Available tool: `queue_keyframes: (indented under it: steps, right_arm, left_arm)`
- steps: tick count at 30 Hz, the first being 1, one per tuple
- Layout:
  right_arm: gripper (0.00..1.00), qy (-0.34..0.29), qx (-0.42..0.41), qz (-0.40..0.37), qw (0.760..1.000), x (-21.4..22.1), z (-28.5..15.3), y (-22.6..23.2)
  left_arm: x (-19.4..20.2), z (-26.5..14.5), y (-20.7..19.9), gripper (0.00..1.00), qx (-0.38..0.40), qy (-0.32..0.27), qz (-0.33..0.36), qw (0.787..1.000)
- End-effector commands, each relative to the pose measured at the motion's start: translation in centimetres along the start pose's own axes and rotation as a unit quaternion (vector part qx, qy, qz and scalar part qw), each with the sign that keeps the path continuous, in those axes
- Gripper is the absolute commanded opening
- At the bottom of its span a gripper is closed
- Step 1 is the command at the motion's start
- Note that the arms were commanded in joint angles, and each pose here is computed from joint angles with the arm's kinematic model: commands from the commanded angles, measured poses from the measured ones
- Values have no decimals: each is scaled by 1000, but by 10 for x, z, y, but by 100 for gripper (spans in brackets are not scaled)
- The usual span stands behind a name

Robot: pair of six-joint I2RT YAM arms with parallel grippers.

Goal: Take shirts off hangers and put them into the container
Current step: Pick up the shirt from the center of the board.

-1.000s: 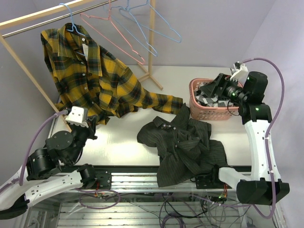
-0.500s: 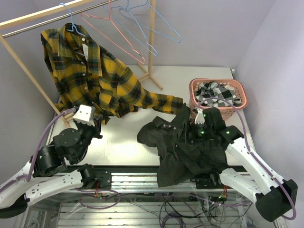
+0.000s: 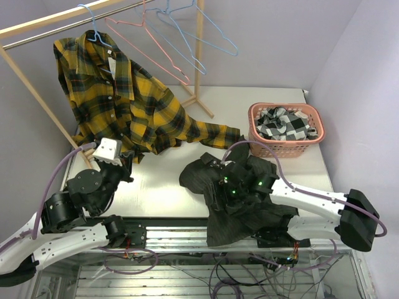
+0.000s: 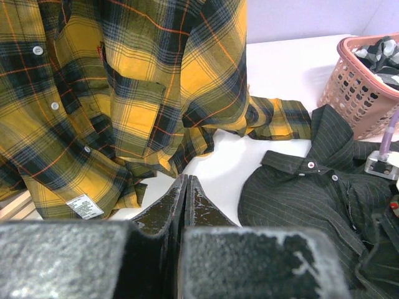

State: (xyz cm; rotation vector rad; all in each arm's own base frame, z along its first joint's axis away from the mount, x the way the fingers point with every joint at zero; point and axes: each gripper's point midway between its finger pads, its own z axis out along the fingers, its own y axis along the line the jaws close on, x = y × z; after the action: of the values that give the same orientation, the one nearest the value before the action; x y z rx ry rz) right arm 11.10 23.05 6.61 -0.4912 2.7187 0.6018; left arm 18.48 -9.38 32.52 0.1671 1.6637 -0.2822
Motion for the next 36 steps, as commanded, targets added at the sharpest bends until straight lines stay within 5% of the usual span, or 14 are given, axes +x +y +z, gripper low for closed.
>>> queue_keyframes:
  steps: [1,14,15,18,20,27,36]
  right_arm:
    - [81,-70,59,40,995,-25,17,-17]
    - [74,-53,97,53,992,-19,62,-31]
    - [68,-53,99,56,992,-18,65,-32]
    - [12,-63,88,77,991,-19,70,-36]
    - [0,-73,82,105,988,-25,66,-46]
    - [0,-248,7,143,958,-130,-48,-55]
    - [0,-337,-29,105,935,-211,-200,-14]
  left_arm:
    - [-7,-6,2,7,4,-6,-15,1000]
    - [-3,-13,16,7,-11,-9,-25,1000]
    - [-2,-13,16,7,-11,-9,-24,1000]
    - [-2,-13,18,7,-14,-8,-21,1000]
    - [-3,-14,19,7,-15,-9,-19,1000]
    - [-9,-17,24,7,-21,-17,-16,1000]
    - [-10,-18,24,7,-17,-20,-20,999]
